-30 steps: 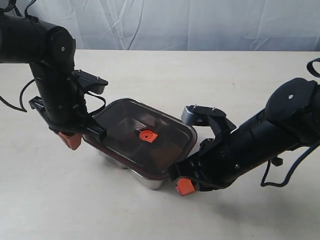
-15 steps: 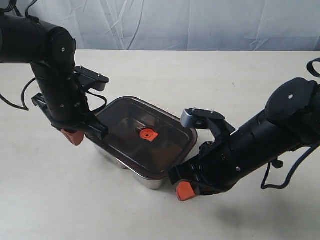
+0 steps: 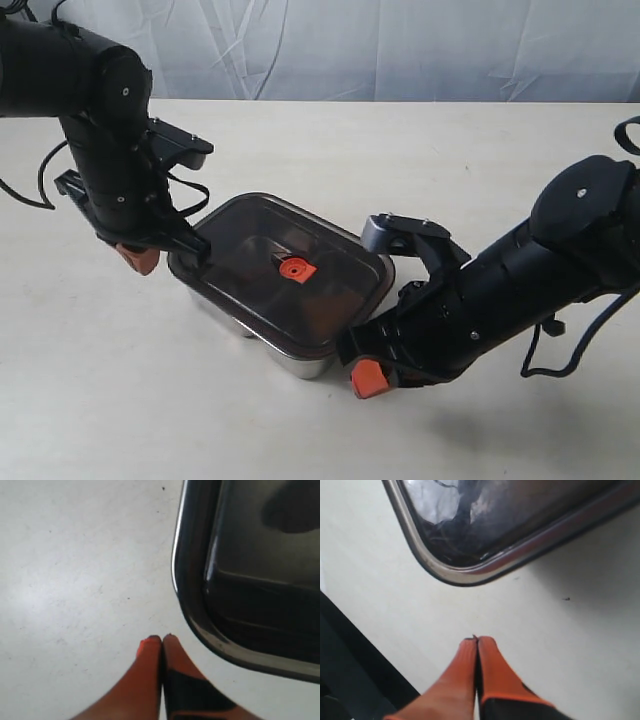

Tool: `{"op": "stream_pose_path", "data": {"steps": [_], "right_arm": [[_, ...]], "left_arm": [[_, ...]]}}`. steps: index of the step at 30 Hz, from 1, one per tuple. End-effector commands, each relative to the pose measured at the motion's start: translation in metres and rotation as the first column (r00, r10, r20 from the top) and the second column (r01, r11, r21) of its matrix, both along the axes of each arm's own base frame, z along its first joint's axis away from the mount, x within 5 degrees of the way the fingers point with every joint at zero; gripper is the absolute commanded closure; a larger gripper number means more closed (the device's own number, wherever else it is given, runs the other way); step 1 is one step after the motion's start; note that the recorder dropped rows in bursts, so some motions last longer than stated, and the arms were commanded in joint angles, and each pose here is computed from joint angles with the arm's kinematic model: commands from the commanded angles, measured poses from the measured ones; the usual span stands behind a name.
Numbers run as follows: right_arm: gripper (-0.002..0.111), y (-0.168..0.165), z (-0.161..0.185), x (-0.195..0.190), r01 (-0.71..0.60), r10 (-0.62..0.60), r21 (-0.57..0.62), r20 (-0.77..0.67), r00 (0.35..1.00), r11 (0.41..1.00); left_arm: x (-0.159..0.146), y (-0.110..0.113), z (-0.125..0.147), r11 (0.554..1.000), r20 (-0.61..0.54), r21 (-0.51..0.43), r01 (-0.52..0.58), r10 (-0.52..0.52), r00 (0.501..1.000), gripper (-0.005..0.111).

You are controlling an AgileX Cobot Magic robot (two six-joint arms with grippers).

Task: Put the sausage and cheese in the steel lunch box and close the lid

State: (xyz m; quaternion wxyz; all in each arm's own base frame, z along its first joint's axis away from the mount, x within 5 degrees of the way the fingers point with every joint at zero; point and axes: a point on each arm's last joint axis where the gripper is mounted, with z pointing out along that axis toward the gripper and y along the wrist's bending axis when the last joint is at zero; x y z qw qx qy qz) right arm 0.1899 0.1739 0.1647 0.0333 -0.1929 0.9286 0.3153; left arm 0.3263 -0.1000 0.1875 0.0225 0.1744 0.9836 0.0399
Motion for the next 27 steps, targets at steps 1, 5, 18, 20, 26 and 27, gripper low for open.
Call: {"op": "stream_pose_path", "data": {"steps": [1, 5, 18, 20, 26, 27], "right_arm": [[0.109, 0.002, 0.002, 0.004, 0.032, -0.032, 0.015, 0.015, 0.999, 0.999], [0.109, 0.004, 0.004, 0.004, 0.065, -0.064, 0.045, -0.010, 0.998, 0.997], [0.109, 0.005, 0.005, 0.009, 0.130, -0.130, 0.065, 0.000, 0.991, 0.989], [0.109, 0.006, 0.005, 0.010, 0.143, -0.143, 0.068, 0.003, 0.990, 0.987], [0.109, 0.005, 0.005, 0.011, 0.153, -0.154, 0.064, 0.016, 0.988, 0.986], [0.109, 0.005, 0.004, 0.011, 0.154, -0.155, 0.063, 0.018, 0.988, 0.986]], "left_arm": [[0.005, 0.003, 0.020, 1.000, 0.075, 0.018, -0.008, 0.006, 0.997, 0.107], [0.011, 0.020, 0.024, 0.998, 0.082, 0.013, -0.062, 0.061, 0.995, 0.107], [0.015, 0.028, 0.024, 0.994, 0.099, -0.030, -0.104, 0.106, 0.989, 0.107], [0.015, 0.028, 0.024, 0.994, 0.099, -0.030, -0.104, 0.106, 0.989, 0.107], [0.015, 0.028, 0.024, 0.994, 0.099, -0.031, -0.104, 0.106, 0.989, 0.107], [0.015, 0.028, 0.024, 0.994, 0.099, -0.031, -0.104, 0.106, 0.989, 0.107]]}}
